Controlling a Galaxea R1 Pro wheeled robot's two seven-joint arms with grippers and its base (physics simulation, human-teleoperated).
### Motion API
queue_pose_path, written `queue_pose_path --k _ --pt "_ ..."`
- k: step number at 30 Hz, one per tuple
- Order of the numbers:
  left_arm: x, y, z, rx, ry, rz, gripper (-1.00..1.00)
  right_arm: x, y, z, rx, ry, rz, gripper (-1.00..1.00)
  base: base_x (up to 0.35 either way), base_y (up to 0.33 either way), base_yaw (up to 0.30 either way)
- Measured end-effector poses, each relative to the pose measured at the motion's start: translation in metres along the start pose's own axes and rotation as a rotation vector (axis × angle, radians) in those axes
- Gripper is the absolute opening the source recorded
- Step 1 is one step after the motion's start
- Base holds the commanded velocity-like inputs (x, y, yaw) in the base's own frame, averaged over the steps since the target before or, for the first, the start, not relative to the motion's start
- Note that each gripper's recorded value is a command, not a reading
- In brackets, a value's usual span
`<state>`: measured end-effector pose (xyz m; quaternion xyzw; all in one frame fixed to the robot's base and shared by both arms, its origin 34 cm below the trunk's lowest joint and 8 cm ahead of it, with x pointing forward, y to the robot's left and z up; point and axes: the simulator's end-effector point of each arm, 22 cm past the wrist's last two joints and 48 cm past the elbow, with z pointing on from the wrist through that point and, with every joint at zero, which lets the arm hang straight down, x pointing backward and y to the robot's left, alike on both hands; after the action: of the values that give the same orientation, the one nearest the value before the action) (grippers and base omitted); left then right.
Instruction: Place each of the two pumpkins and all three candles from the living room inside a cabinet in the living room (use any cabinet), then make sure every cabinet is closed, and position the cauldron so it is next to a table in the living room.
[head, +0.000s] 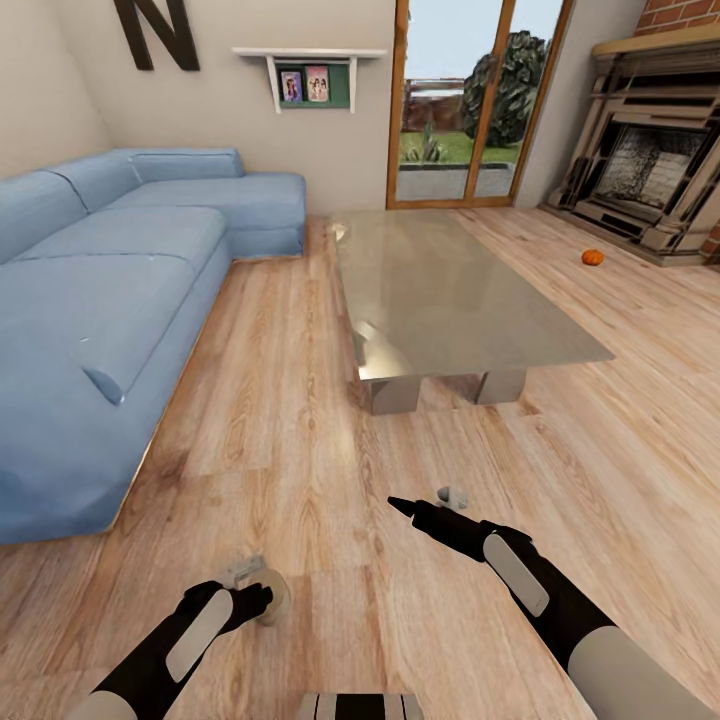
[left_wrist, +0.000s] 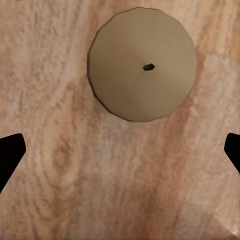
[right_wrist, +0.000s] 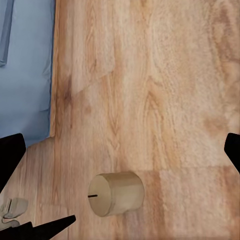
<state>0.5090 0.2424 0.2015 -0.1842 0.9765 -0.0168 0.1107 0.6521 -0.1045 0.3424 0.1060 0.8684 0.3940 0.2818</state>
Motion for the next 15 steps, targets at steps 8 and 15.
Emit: queue_pose_path --k 8,15 --pt "0.0015 -0.0023 -0.0003 0.002 0.001 0.012 1.0 0.0 0.0002 0.0 0.0 0.0 0.0 1.0 0.057 -0.002 0.0" --pt "0.0019 -0.0026 -0.0002 0.002 0.001 0.014 1.0 0.0002 0.0004 0.0003 0.0 0.0 0.0 1.0 0.102 -0.026 0.0"
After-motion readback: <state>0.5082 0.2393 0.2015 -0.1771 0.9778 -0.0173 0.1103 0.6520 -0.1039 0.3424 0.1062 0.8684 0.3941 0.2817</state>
